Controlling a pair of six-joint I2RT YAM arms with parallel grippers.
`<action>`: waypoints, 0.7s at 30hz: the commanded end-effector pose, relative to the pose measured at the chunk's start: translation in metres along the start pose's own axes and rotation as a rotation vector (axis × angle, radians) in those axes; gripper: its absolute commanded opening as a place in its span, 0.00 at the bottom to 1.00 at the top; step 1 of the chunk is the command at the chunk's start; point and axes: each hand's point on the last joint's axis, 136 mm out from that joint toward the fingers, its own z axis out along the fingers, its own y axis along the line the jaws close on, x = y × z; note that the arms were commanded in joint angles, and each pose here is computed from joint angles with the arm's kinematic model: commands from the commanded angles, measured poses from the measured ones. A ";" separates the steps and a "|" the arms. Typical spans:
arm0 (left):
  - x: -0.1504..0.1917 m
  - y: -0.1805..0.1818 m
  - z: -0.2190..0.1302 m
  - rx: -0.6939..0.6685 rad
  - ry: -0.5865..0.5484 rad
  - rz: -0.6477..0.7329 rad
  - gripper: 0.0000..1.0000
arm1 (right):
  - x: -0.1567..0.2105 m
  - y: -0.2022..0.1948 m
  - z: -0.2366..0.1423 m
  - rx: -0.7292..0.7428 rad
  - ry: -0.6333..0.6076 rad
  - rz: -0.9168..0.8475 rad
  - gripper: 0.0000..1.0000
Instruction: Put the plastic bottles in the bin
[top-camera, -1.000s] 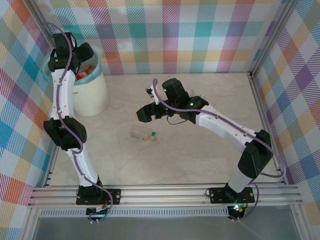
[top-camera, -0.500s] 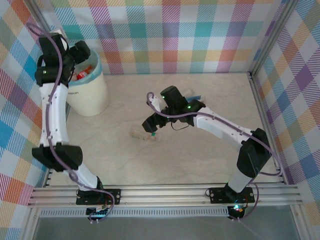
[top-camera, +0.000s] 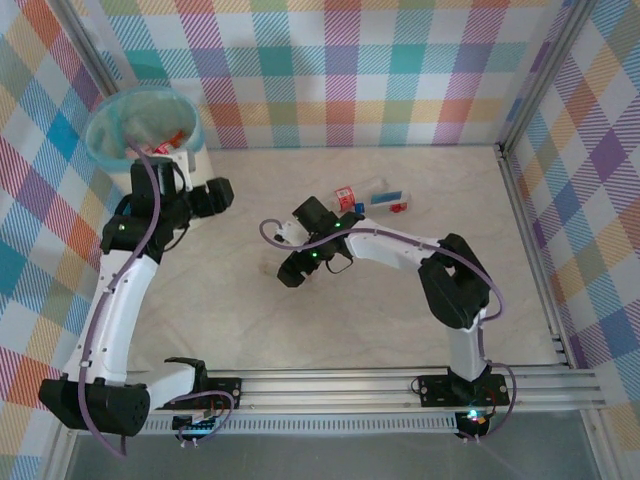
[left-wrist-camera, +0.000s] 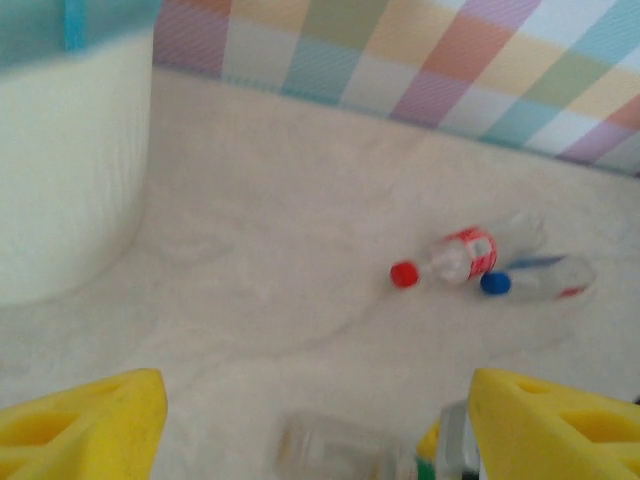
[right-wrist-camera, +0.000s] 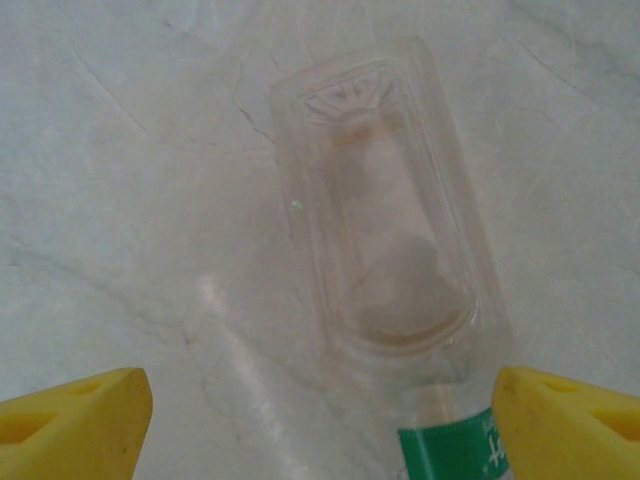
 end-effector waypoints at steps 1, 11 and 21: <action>0.018 -0.003 -0.014 0.027 0.006 -0.013 0.79 | -0.011 -0.006 0.004 0.047 -0.002 -0.069 0.91; 0.049 0.009 -0.030 -0.005 0.054 -0.009 0.80 | 0.003 -0.011 0.037 0.083 0.097 -0.127 0.90; 0.062 0.014 -0.031 -0.016 0.069 -0.042 0.80 | 0.009 -0.015 0.049 0.108 0.130 -0.133 0.80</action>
